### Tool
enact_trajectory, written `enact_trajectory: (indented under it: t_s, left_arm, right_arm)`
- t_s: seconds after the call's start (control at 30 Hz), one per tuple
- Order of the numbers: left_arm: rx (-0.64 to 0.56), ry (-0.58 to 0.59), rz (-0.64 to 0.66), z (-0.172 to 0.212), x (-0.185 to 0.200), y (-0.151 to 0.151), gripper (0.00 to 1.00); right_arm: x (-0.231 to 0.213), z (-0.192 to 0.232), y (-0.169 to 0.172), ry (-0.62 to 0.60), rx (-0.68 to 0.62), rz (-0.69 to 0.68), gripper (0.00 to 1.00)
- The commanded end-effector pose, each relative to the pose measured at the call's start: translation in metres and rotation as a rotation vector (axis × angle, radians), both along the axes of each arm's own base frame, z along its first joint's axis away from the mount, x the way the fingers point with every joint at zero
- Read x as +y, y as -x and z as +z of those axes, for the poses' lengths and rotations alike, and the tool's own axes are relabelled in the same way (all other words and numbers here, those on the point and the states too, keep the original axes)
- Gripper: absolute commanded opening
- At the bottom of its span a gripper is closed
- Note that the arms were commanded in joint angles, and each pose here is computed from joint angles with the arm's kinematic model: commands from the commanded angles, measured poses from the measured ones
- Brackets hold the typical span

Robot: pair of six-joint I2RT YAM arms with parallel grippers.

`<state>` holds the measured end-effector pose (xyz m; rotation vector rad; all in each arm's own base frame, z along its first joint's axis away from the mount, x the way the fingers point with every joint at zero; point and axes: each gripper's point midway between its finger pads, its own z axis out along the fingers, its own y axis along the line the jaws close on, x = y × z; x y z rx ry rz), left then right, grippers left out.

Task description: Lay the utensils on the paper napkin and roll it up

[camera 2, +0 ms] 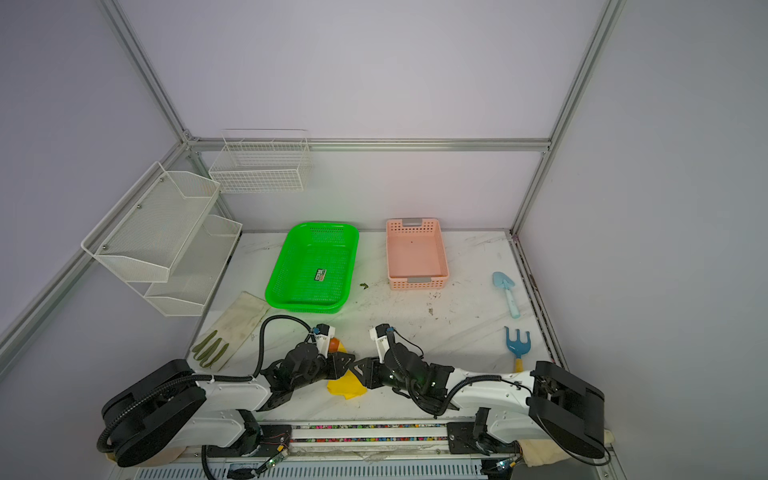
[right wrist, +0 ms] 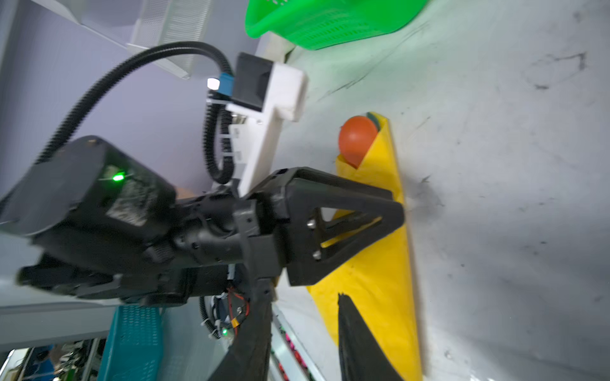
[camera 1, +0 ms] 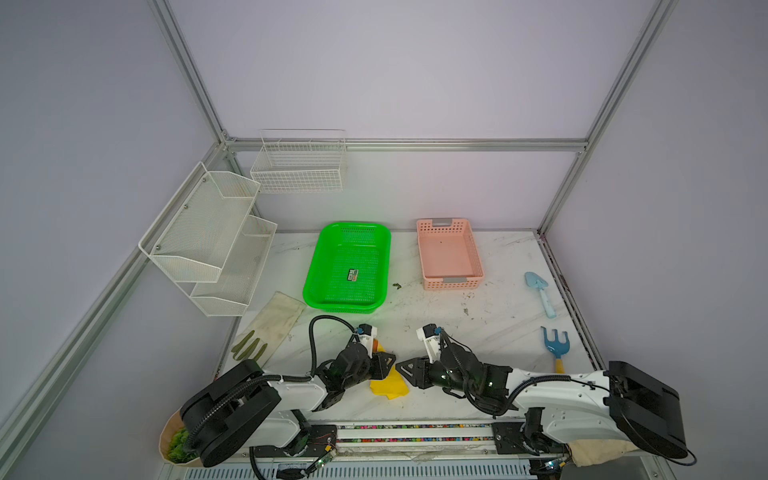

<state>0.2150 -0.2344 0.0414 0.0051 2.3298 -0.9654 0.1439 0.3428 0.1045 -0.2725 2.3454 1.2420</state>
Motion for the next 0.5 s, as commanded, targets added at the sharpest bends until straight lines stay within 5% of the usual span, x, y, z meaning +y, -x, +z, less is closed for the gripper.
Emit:
enact_trajectory:
  t_s: [0.0, 0.47]
  left_arm:
    - [-0.018, -0.039, 0.013, 0.001, 0.009, -0.002, 0.32]
    - [-0.051, -0.03, 0.067, 0.029, 0.024, -0.003, 0.33]
  right_arm:
    - [0.003, -0.025, 0.001, 0.113, -0.021, 0.056, 0.3]
    - [0.022, -0.067, -0.002, 0.198, -0.001, 0.097, 0.12]
